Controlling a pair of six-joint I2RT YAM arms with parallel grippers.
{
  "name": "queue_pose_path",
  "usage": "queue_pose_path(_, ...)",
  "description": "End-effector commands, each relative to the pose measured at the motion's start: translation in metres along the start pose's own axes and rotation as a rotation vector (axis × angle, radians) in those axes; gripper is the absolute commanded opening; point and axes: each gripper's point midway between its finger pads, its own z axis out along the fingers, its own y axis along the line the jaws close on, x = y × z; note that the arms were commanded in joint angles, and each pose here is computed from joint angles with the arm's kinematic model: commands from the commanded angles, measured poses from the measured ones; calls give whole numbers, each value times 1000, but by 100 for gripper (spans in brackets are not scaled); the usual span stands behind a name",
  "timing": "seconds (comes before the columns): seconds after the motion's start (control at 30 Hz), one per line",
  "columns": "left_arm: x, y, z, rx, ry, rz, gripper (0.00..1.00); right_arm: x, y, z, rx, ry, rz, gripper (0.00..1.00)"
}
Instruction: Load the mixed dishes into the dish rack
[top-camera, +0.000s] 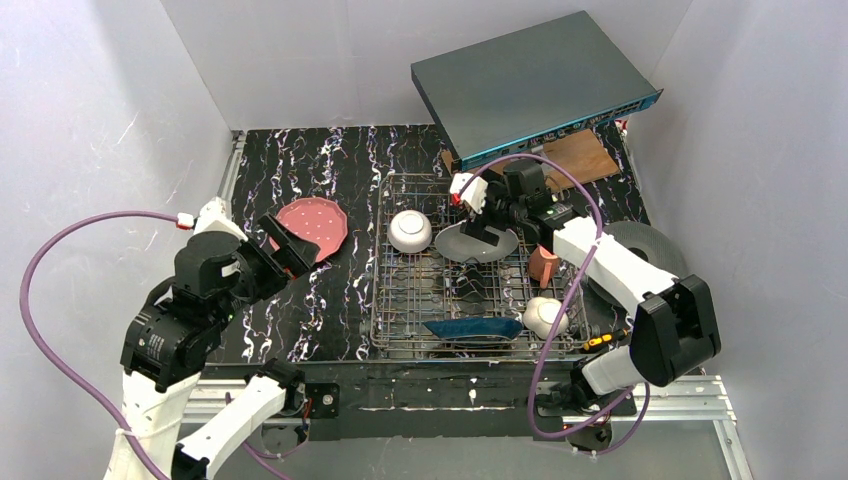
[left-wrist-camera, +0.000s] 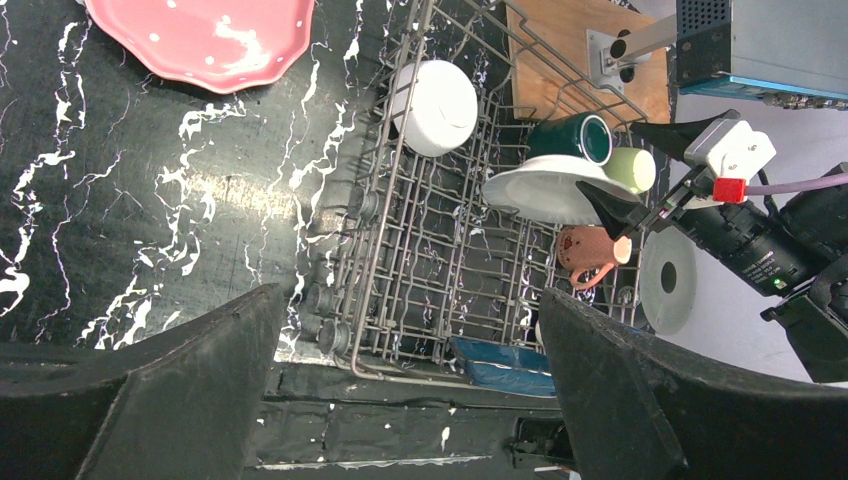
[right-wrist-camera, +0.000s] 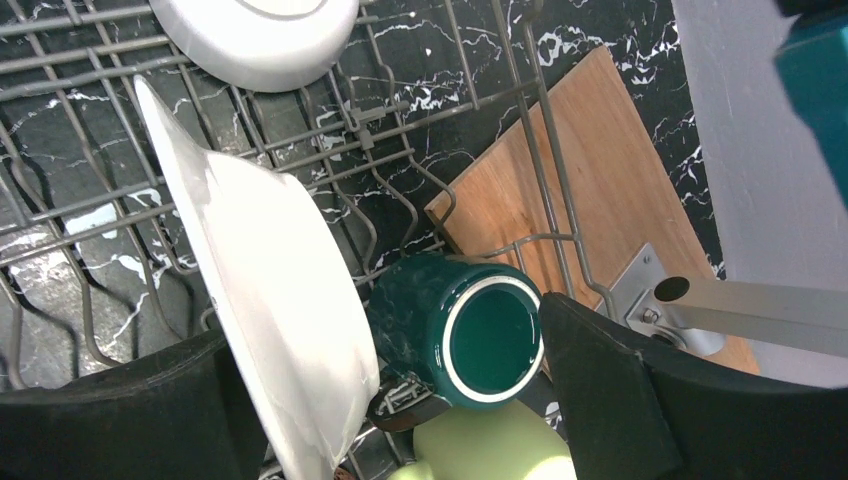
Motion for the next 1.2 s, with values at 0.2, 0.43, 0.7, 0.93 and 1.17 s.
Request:
queue_pose_path(0.2, 7, 0, -6, 22, 16, -42, 96, -45, -18, -32, 53, -144, 13, 98)
queue_pose_path(0.43, 10, 0, -7, 31, 26, -53, 96, -58, -5, -42, 22, -183, 34, 98)
queue_pose_path(0.7, 12, -2, -6, 39, 40, -56, 96, -56, -1, -45, 52, -160, 36, 98)
queue_pose_path(0.93, 15, 0, -9, 39, 47, -67, 95, -51, 6, -43, 34, -141, 26, 98)
queue_pose_path(1.17, 14, 0, -10, 34, 47, -65, 95, -40, 23, -36, -4, -107, 69, 98)
